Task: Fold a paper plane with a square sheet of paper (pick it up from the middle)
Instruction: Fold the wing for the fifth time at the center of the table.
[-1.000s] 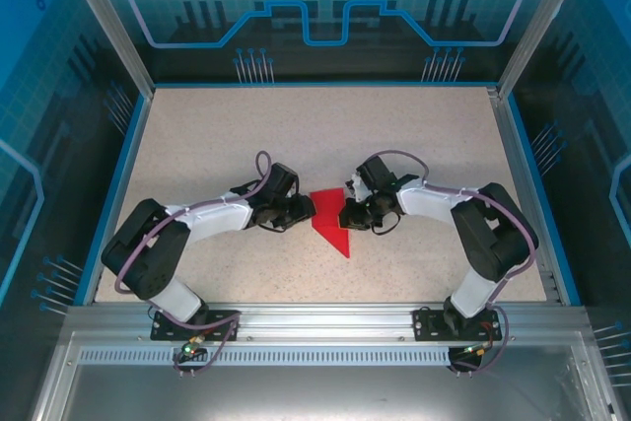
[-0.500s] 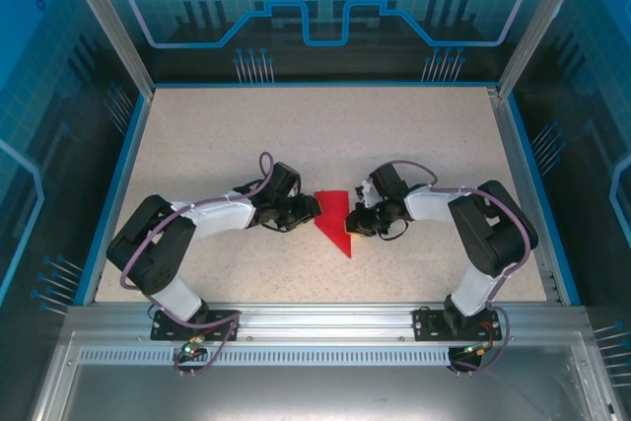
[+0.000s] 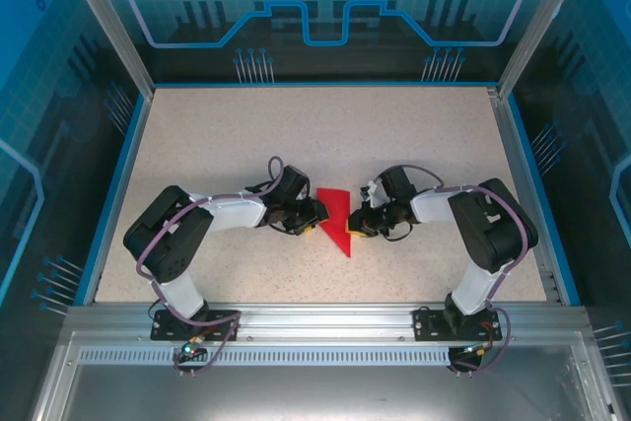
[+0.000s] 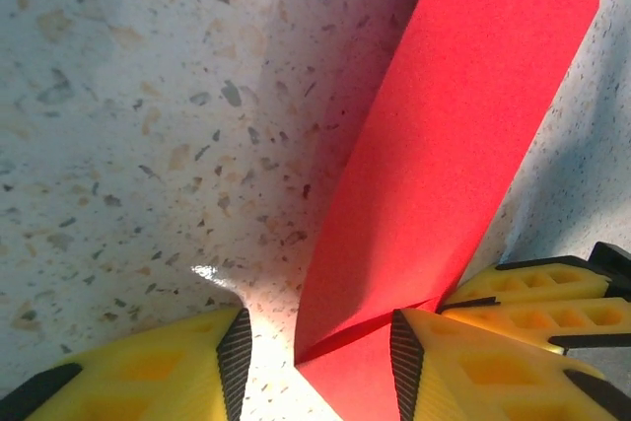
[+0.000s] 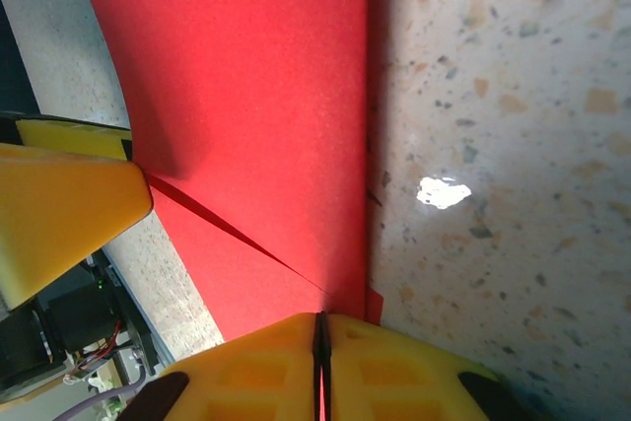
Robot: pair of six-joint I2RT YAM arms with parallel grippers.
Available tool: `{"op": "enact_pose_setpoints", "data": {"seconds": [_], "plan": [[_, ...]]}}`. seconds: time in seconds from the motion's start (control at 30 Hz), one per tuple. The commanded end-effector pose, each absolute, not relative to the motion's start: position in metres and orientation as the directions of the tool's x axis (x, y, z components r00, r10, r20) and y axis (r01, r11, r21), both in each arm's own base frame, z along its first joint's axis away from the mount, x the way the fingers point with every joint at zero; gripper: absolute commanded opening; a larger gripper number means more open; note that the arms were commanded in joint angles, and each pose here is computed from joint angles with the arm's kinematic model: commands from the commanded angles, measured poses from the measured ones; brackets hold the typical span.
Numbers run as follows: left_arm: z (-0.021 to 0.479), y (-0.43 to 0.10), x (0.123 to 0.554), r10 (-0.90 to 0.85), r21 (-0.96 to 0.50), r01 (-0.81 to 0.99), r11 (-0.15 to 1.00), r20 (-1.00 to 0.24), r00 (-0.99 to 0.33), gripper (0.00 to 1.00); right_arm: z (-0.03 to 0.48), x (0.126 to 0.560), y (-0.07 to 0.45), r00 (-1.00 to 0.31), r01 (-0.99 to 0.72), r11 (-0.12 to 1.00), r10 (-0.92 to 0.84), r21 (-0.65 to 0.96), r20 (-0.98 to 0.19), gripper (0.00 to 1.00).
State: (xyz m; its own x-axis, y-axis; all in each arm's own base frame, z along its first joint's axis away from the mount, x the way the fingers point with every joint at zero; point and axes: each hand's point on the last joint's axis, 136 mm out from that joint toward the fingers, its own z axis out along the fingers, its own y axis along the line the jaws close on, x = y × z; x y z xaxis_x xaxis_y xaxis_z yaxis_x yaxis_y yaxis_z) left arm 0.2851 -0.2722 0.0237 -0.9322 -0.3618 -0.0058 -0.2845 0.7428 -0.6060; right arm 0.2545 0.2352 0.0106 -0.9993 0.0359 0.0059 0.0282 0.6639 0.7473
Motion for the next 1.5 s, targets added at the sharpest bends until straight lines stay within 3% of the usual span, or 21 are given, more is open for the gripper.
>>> {"op": "enact_pose_setpoints", "data": {"seconds": [0.0, 0.4, 0.53, 0.63, 0.77, 0.9, 1.17, 1.33, 1.47], "plan": [[0.035, -0.294, 0.291, -0.334, -0.664, -0.25, 0.705, -0.001, -0.942, 0.42, -0.025, 0.247, 0.208, -0.991, 0.133, 0.745, 0.112, 0.654, 0.074, 0.11], [0.054, -0.304, 0.298, -0.297, -0.707, -0.174, 0.685, -0.054, -0.953, 0.27, -0.028, 0.25, 0.207, -0.991, 0.133, 0.745, 0.112, 0.654, 0.074, 0.12], [0.055, -0.304, 0.297, -0.289, -0.703, -0.168, 0.691, -0.056, -0.956, 0.19, -0.025, 0.253, 0.208, -0.992, 0.124, 0.742, 0.108, 0.659, 0.066, 0.13], [0.055, -0.304, 0.298, -0.288, -0.702, -0.168, 0.692, -0.056, -0.956, 0.07, -0.016, 0.257, 0.21, -0.994, 0.098, 0.738, 0.099, 0.668, 0.036, 0.15], [0.056, -0.305, 0.298, -0.295, -0.705, -0.175, 0.687, -0.051, -0.954, 0.0, 0.007, 0.262, 0.208, -0.995, 0.018, 0.754, 0.075, 0.657, -0.059, 0.18], [0.059, -0.304, 0.3, -0.316, -0.704, -0.196, 0.683, -0.043, -0.948, 0.0, 0.031, 0.262, 0.204, -0.979, -0.106, 0.804, 0.018, 0.585, -0.202, 0.24], [0.064, -0.307, 0.301, -0.338, -0.71, -0.221, 0.669, -0.025, -0.941, 0.0, 0.063, 0.243, 0.207, -0.821, -0.358, 0.911, -0.204, 0.204, -0.533, 0.34], [0.065, -0.309, 0.302, -0.335, -0.711, -0.22, 0.667, -0.023, -0.942, 0.0, 0.067, 0.229, 0.224, -0.734, -0.441, 0.893, -0.299, 0.093, -0.61, 0.37], [0.064, -0.31, 0.302, -0.332, -0.708, -0.221, 0.671, -0.02, -0.943, 0.0, 0.059, 0.221, 0.242, -0.705, -0.492, 0.87, -0.375, 0.034, -0.602, 0.38]]}}
